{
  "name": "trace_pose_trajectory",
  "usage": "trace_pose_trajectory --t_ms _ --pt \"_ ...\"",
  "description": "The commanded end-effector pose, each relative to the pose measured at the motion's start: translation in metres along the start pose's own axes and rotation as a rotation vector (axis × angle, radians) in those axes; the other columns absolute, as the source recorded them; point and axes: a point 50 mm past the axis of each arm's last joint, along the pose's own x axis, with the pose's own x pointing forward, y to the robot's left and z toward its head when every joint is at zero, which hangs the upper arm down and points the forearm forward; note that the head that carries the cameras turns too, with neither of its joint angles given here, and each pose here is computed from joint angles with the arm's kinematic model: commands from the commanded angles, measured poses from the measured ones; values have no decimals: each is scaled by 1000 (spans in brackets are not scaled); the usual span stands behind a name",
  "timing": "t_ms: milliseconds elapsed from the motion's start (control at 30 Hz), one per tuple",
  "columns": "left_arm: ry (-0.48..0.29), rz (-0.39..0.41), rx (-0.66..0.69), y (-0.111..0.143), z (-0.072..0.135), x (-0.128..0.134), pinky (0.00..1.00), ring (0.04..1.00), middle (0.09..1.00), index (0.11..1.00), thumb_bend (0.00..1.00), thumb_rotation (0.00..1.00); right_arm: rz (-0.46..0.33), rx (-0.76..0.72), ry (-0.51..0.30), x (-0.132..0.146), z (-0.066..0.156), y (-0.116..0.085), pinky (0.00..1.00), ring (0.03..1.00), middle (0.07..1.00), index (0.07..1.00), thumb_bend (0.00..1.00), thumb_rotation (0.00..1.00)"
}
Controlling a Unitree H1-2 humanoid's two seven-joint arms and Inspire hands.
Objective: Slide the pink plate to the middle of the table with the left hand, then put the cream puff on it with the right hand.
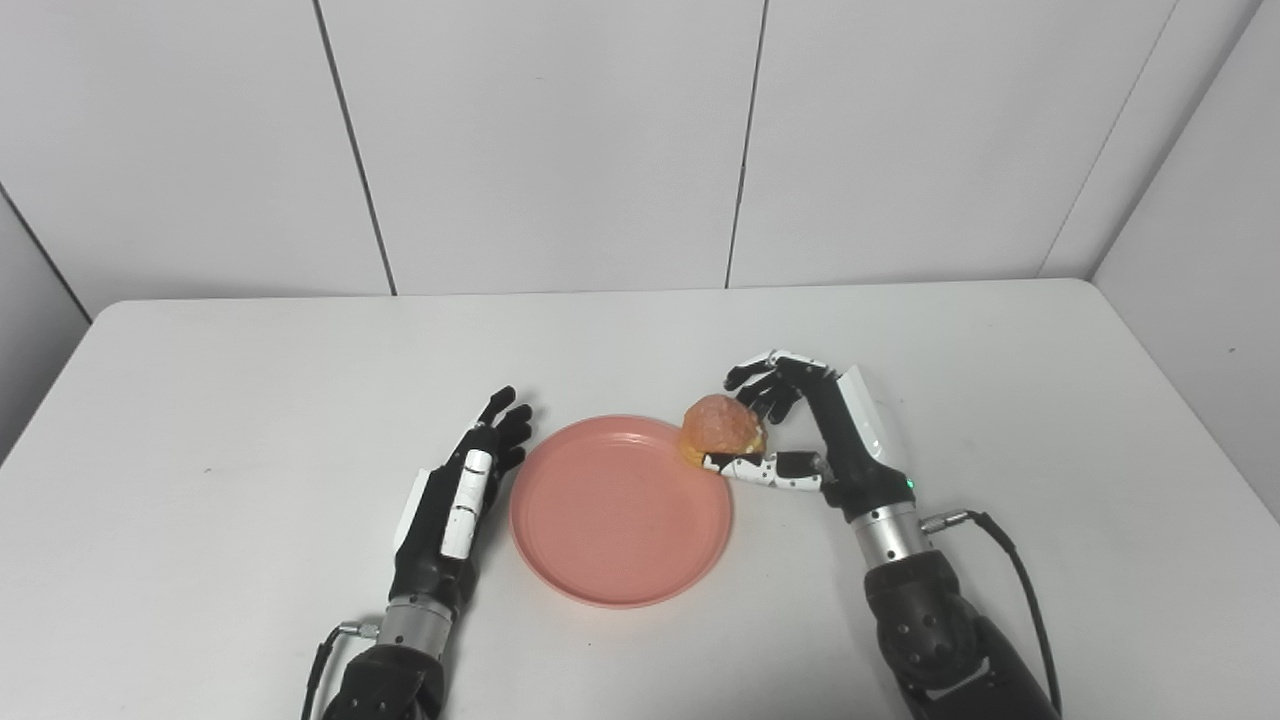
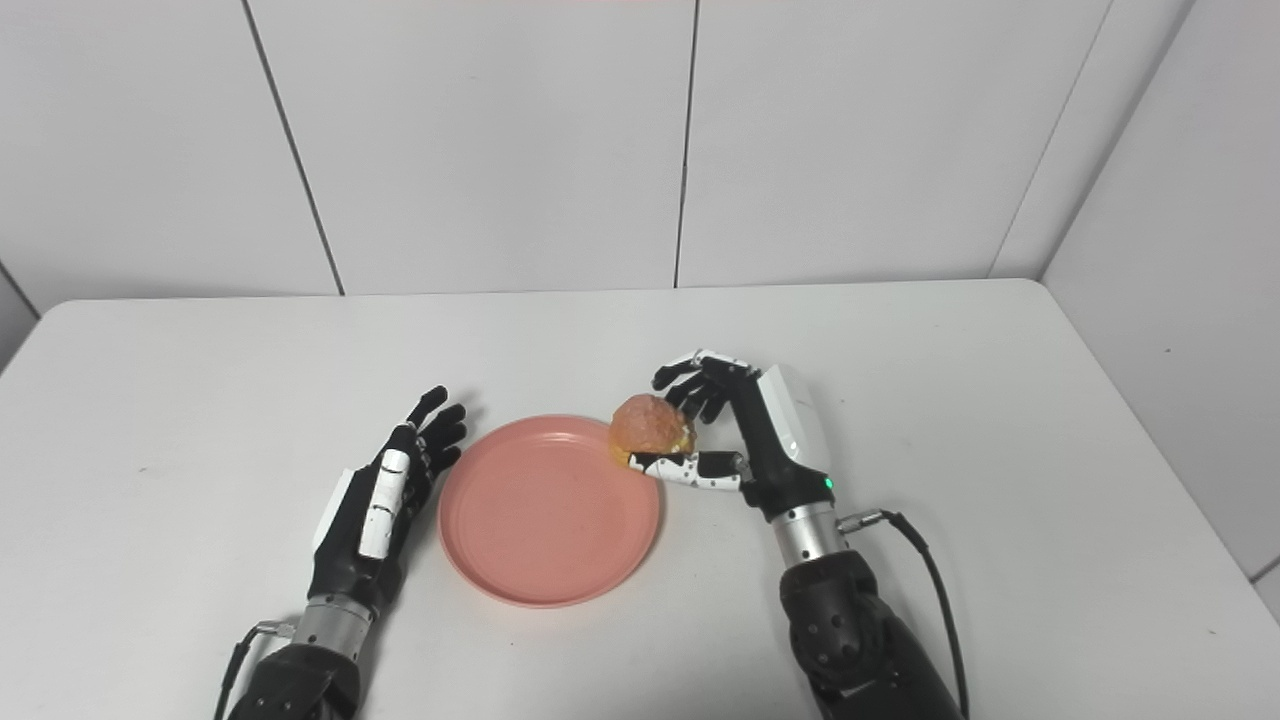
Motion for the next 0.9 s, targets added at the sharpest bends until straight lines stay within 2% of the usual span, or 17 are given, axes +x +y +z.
trace_pose_trajectory --t_ms 0,67,167,300,433,533,767,867 --pt "69 13 -4 -5 -16 -15 907 899 887 890 605 1000 -34 33 -123 9 18 -3 341 414 462 515 516 0" --pt "72 15 -3 -6 -16 -15 903 896 884 888 604 1000 -17 55 -144 6 22 3 406 467 470 510 516 0" --pt "71 14 -6 -7 -14 -15 909 900 885 890 598 1000 10 66 -169 2 28 12 429 485 470 512 515 0" --pt "68 12 3 -8 -13 -16 910 900 885 892 597 1000 31 77 -197 -3 33 20 418 477 466 515 515 0" --pt "69 10 12 -10 -12 -16 910 899 884 891 610 1000 42 69 -237 -8 37 31 349 413 440 525 514 0" --pt "70 9 14 -11 -10 -16 906 896 885 890 605 1000 55 58 -241 -10 39 38 357 422 440 524 514 0" --pt "71 5 21 -12 -8 -16 906 897 887 889 614 1000 88 -9 -263 -9 41 40 451 513 472 515 514 0" --pt "71 5 24 -12 -7 -16 904 895 885 887 614 1000 104 -43 -275 -9 39 40 469 523 476 513 515 0"
